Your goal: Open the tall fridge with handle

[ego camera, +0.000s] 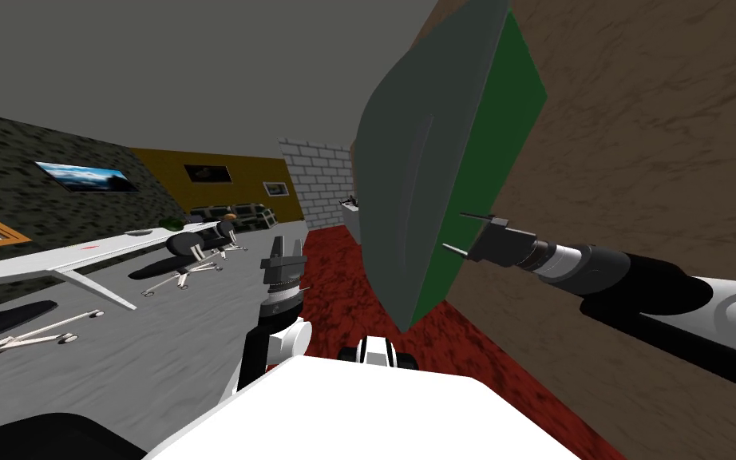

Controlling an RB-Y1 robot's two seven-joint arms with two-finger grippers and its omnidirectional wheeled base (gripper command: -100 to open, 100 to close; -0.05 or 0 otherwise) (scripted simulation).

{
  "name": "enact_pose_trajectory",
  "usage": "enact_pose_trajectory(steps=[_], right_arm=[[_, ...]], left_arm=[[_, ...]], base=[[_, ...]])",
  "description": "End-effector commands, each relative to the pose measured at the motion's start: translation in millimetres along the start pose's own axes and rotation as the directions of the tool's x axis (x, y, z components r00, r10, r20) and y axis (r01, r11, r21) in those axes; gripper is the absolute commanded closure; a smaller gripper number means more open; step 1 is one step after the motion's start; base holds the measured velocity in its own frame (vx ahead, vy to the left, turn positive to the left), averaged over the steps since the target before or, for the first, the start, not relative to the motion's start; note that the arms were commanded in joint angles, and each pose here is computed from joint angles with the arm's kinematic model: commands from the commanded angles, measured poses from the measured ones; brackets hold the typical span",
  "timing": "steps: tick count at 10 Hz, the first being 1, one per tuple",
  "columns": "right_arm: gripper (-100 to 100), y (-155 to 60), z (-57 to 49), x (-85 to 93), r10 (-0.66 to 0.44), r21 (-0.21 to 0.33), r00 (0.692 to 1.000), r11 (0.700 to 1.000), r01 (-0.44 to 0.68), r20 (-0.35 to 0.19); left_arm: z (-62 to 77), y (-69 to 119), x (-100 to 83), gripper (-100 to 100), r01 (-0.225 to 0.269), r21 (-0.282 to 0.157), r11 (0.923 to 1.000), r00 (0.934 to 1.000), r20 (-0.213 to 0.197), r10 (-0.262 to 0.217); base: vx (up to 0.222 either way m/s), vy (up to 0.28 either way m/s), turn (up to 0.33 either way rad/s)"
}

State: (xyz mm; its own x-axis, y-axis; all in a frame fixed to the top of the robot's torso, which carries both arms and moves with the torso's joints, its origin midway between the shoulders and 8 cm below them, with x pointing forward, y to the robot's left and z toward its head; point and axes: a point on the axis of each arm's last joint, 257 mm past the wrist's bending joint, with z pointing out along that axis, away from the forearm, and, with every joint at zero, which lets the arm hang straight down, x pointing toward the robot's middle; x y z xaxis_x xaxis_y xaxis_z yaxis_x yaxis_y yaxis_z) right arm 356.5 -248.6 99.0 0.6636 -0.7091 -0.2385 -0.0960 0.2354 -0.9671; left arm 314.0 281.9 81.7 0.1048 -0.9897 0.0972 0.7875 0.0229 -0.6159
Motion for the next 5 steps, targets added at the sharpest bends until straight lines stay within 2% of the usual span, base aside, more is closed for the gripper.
enact_pose_trajectory(steps=[1, 3, 5], right_arm=[[-100, -7.8, 2.6, 4.4, -0.143, -0.046, 0.989, 0.989, 0.142, -0.026], [-100, -21.3, 3.7, 9.2, -0.295, -0.09, 0.954, 0.953, 0.29, -0.047], [-100, -36.1, 4.9, 12.9, -0.433, -0.134, 0.899, 0.896, 0.423, -0.062]], left_arm=[[0.0, 0.0, 0.0, 0, 0.0, 0.0, 1.0, 1.0, 0.0, 0.0], [0.0, 0.0, 0.0, 0, 0.0, 0.0, 1.0, 1.0, 0.0, 0.0], [0.0, 0.0, 0.0, 0, 0.0, 0.0, 1.0, 1.0, 0.0, 0.0]], base=[[0.071, 0.047, 0.007], [0.111, 0.083, 0.01], [0.127, 0.099, 0.012]])
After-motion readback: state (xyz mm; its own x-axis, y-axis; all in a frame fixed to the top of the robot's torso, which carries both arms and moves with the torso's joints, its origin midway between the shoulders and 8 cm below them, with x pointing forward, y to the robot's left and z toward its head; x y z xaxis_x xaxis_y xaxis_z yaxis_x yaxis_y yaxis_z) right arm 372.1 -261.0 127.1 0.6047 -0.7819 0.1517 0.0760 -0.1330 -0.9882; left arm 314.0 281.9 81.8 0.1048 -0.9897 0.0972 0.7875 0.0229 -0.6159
